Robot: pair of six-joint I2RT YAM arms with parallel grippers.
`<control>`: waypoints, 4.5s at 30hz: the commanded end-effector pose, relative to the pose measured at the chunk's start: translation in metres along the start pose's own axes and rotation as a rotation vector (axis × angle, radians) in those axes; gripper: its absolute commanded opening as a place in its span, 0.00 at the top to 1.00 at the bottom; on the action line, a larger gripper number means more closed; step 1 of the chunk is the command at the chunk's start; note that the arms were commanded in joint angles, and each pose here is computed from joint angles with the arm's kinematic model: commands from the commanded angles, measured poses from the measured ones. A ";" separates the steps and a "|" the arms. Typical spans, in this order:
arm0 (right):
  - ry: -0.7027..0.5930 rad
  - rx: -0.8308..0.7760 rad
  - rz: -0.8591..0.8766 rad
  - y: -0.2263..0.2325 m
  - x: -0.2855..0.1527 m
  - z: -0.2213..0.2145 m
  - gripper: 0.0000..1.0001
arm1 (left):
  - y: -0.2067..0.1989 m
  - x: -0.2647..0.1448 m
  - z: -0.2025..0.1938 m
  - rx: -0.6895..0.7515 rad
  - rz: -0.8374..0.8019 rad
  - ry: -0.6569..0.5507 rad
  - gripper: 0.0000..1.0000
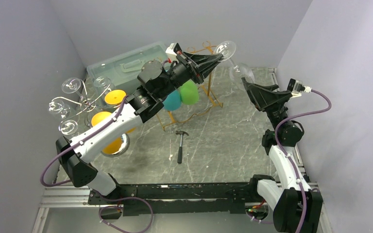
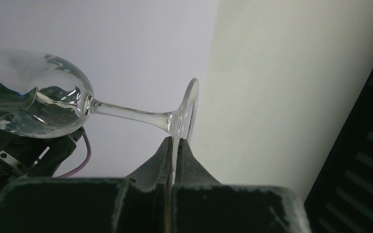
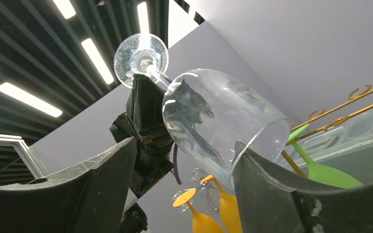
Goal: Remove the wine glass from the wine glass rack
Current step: Place the wine glass at the center of the board.
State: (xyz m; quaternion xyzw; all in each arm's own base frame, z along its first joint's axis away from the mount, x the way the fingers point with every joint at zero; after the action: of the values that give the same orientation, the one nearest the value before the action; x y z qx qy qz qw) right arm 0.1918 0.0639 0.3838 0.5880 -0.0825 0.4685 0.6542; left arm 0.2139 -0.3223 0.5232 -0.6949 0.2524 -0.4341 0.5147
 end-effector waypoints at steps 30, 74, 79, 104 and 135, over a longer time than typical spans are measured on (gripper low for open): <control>-0.063 -0.340 -0.092 0.066 0.014 -0.004 1.00 | 0.018 -0.026 0.005 0.108 0.075 -0.089 0.21; 0.078 -0.401 -1.516 -0.063 0.051 0.073 1.00 | 0.011 -0.135 0.032 1.383 0.658 0.225 0.01; 0.143 -0.408 -1.650 -0.097 0.046 0.080 1.00 | 0.010 -0.142 0.031 1.402 0.666 0.233 0.00; 0.324 -0.252 -1.874 -0.203 -0.010 0.098 1.00 | 0.026 -0.142 0.037 1.406 0.733 0.274 0.00; 0.244 -0.325 -1.854 -0.177 -0.005 0.107 0.48 | 0.031 -0.130 0.047 1.394 0.761 0.254 0.01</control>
State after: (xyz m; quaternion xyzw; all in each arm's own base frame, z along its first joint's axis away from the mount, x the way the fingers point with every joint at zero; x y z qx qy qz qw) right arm 0.3664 -0.0029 0.2611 0.2691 0.4653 -0.1963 0.8201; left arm 0.1899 -0.2068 0.4326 -0.0184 0.2231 -0.3665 0.9031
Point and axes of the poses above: each gripper's point midway between its finger pads, its own x axis out along the fingers, its own y axis along the line the jaws close on, z = x × y, the point moved 9 cm from there along -x, back along the fingers, and after that the axes turned 11 degrees about x, right-handed, at the moved point
